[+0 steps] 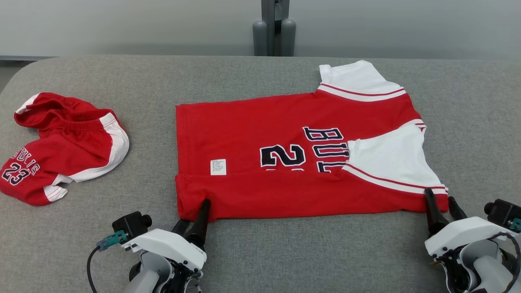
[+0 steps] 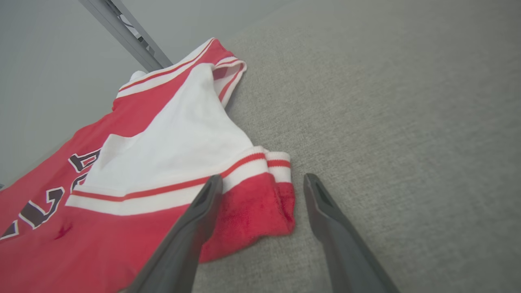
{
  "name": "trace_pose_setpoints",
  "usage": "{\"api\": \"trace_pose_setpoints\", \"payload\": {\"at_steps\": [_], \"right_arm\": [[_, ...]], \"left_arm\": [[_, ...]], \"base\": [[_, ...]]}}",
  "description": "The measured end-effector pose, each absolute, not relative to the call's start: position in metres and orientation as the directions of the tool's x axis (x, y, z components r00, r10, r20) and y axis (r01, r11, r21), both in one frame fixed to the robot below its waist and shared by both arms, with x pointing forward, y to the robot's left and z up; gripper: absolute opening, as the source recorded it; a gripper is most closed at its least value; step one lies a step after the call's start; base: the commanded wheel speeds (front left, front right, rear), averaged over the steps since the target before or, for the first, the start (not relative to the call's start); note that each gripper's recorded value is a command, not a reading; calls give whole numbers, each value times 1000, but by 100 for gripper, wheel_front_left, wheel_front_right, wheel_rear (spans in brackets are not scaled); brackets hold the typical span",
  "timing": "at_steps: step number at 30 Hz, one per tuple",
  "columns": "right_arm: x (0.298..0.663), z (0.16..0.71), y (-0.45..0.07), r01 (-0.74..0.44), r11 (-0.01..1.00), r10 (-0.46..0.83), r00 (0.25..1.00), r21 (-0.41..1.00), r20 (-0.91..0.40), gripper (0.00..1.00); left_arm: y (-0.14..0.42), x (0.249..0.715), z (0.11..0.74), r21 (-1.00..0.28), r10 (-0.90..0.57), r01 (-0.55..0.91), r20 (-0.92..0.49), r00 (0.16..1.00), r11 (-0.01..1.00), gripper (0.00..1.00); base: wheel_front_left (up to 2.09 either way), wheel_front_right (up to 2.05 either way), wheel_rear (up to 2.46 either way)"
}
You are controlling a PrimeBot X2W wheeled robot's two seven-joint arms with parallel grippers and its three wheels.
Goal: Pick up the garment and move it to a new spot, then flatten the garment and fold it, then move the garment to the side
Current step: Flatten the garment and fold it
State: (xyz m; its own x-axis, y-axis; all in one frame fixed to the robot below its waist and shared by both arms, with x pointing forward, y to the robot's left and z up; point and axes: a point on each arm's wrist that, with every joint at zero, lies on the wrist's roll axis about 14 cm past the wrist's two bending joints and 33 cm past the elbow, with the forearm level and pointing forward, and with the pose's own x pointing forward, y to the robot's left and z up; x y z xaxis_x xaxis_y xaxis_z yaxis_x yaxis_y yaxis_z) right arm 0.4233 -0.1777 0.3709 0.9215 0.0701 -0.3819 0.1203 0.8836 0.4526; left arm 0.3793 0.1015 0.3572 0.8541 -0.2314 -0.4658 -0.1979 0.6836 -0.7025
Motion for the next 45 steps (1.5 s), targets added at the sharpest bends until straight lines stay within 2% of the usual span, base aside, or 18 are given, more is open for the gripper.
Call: {"api": "trace_pose_setpoints", "payload": {"at_steps": [1, 2, 3, 4, 5, 6, 17, 28, 38, 45], "right_arm": [[425, 370, -176, 117, 884, 77, 919, 453, -387, 100], [427, 370, -174, 107, 887, 87, 917, 450, -389, 95], [428, 369, -171, 103, 884, 96, 914, 455, -393, 52], [431, 370, -169, 99, 880, 103, 915, 464, -390, 52], [432, 371, -166, 94, 878, 110, 915, 469, -389, 17], [432, 371, -165, 88, 878, 117, 914, 470, -389, 0], [432, 384, -173, 73, 878, 117, 926, 473, -359, 0], [425, 397, -175, 46, 870, 149, 924, 490, -352, 0], [411, 401, -171, 22, 863, 213, 890, 505, -403, 0], [388, 388, -176, 90, 832, 233, 839, 548, -491, 0]], "left_arm": [[101, 380, 357, -700, -233, -194, -465, 854, 687, 54], [101, 380, 357, -699, -233, -192, -465, 854, 689, 37], [101, 381, 357, -700, -234, -192, -464, 854, 688, 14], [100, 381, 357, -701, -235, -191, -463, 854, 687, 14], [100, 381, 357, -700, -238, -189, -464, 853, 689, 0], [99, 382, 357, -699, -240, -186, -464, 853, 691, 0], [101, 380, 362, -687, -232, -170, -452, 861, 707, 0], [106, 375, 369, -626, -280, -76, -451, 848, 776, 0], [115, 372, 372, -543, -332, 6, -504, 797, 840, 0], [125, 367, 380, -486, -357, 71, -526, 772, 871, 0]], "base": [[0, 0, 0], [0, 0, 0], [0, 0, 0], [0, 0, 0], [0, 0, 0], [0, 0, 0], [0, 0, 0], [0, 0, 0], [0, 0, 0], [0, 0, 0]]}}
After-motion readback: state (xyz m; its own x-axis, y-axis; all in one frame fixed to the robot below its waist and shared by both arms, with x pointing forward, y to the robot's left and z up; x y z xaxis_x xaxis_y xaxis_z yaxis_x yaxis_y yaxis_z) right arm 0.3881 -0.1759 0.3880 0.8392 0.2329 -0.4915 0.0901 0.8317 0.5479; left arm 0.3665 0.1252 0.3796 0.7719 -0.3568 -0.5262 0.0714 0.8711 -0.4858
